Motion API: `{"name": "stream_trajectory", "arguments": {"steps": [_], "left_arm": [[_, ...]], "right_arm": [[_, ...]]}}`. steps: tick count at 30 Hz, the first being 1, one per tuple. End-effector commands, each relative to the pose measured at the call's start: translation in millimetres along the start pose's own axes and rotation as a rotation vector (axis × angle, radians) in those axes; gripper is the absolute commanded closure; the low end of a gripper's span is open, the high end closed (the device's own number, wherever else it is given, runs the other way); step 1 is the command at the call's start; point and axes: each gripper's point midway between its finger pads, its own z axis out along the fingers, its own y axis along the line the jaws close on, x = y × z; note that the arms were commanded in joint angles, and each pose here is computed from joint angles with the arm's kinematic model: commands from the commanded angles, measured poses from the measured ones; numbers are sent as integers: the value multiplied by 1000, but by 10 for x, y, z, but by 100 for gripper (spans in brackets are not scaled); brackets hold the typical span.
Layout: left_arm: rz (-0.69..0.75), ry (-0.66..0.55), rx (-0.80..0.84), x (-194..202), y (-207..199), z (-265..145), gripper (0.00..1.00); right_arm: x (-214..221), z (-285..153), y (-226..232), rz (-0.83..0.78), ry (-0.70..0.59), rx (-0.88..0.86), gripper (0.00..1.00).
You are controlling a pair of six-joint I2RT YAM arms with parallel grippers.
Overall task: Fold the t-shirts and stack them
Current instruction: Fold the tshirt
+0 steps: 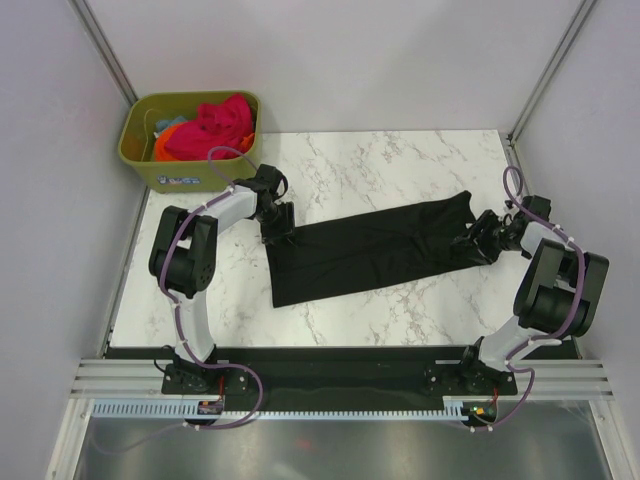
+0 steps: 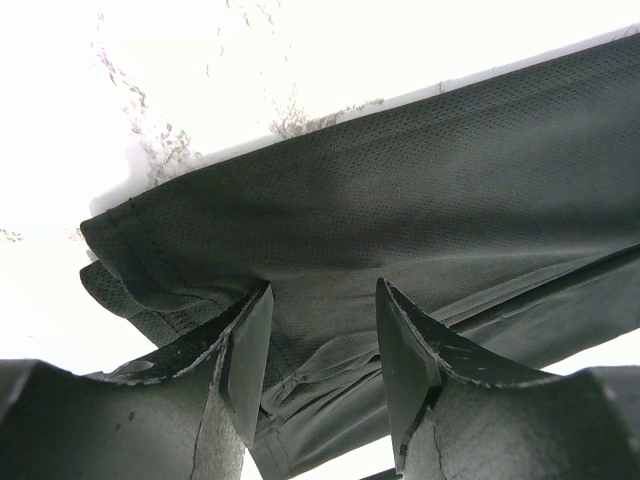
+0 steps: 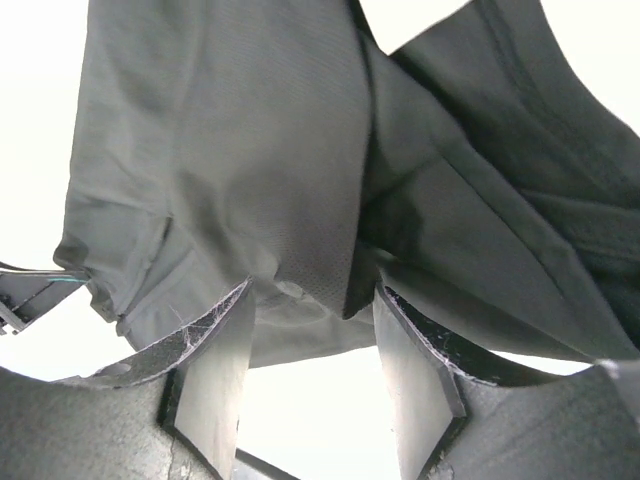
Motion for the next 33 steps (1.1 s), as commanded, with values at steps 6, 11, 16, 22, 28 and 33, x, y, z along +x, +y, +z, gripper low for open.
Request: {"name": "stream_trajectory", "arguments": {"steps": [6,11,16,22,28,33], "left_arm": [[3,0,4,-15,-2,-8,46],[6,-2,2,-17,-4,-11,46],[6,-1,3,-13,-4,-7,46],[5,-1,6,-11,-4,-18,47],[14,-15,21,-38,-49,-73,46],[19,-46,54,-87,-145,-214,46]], "right_arm": [[-166,-37,174,-105,-73,-45,41],[-124,-17,187,-123,-62,-41,45],[-85,-68,416,-171,-58,-104,53],[-63,-278,836,-223,-88,-205,58],[-240,-562,892,-224,-201,-103,64],[-246,-539,496,-130,-186,120,68]]}}
